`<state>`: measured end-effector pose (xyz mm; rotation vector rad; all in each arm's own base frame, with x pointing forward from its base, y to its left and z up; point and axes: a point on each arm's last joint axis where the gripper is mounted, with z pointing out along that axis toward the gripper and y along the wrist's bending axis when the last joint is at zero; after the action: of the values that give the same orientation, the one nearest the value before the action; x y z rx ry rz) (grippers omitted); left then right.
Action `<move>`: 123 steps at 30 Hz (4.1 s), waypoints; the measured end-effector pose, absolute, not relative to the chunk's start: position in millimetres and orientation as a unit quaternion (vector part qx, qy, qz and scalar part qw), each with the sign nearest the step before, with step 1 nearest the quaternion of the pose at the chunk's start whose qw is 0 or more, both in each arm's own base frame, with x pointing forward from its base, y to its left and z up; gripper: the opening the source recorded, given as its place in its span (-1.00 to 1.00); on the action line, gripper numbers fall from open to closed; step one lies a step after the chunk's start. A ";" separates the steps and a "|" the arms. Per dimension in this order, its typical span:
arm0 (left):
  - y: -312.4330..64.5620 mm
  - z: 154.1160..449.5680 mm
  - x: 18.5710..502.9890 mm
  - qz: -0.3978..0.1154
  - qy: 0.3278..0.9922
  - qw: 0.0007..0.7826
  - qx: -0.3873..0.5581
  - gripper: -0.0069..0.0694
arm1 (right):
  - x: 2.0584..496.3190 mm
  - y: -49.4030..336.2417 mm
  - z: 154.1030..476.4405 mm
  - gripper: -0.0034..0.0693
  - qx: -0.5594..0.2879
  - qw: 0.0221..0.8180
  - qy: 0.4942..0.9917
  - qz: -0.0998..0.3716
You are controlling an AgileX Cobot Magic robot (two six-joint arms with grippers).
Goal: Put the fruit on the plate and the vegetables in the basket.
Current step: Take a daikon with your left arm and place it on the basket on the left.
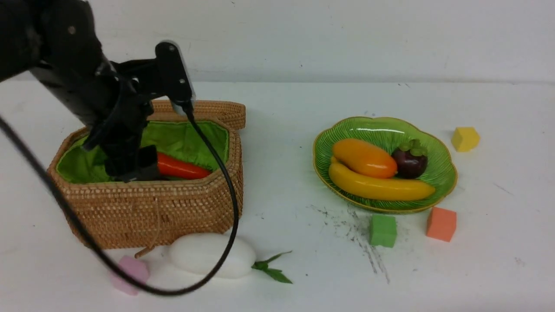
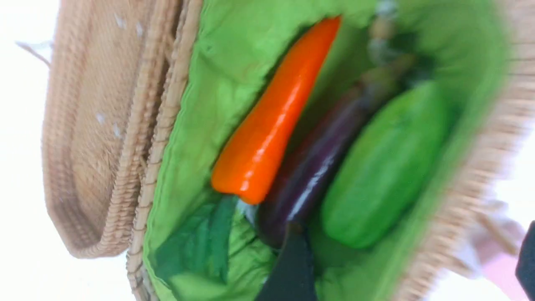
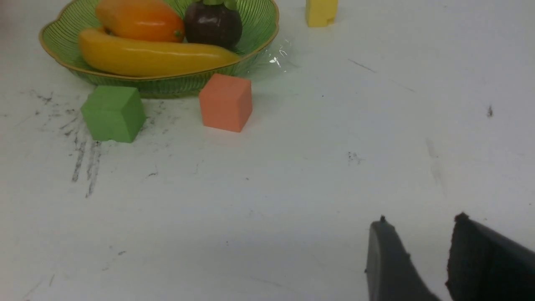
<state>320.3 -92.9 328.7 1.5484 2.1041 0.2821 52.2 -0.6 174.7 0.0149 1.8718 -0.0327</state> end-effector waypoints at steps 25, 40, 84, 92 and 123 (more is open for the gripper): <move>-209.6 214.1 268.4 0.077 0.608 0.228 0.756 0.65 | 52.2 -0.6 174.7 -0.24 0.006 0.593 0.805 -0.014; -176.9 202.0 294.7 0.089 0.656 0.206 0.721 0.65 | 52.2 -0.6 174.7 -0.24 0.006 0.593 0.805 -0.014; -191.7 225.5 270.1 0.028 0.660 0.226 0.716 0.55 | 52.2 -0.6 174.7 -0.24 0.006 0.593 0.805 -0.014; -153.1 318.3 274.5 0.091 0.678 0.331 0.650 0.55 | 52.2 -0.6 174.7 -0.24 0.006 0.593 0.805 -0.014; -89.8 271.8 345.3 0.129 0.788 0.287 0.529 0.78 | 52.2 -0.6 174.7 -0.24 0.006 0.593 0.805 -0.015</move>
<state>345.3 -89.8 271.8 1.4137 2.1061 0.3449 52.2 -0.6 174.7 0.0143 1.8718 -0.0338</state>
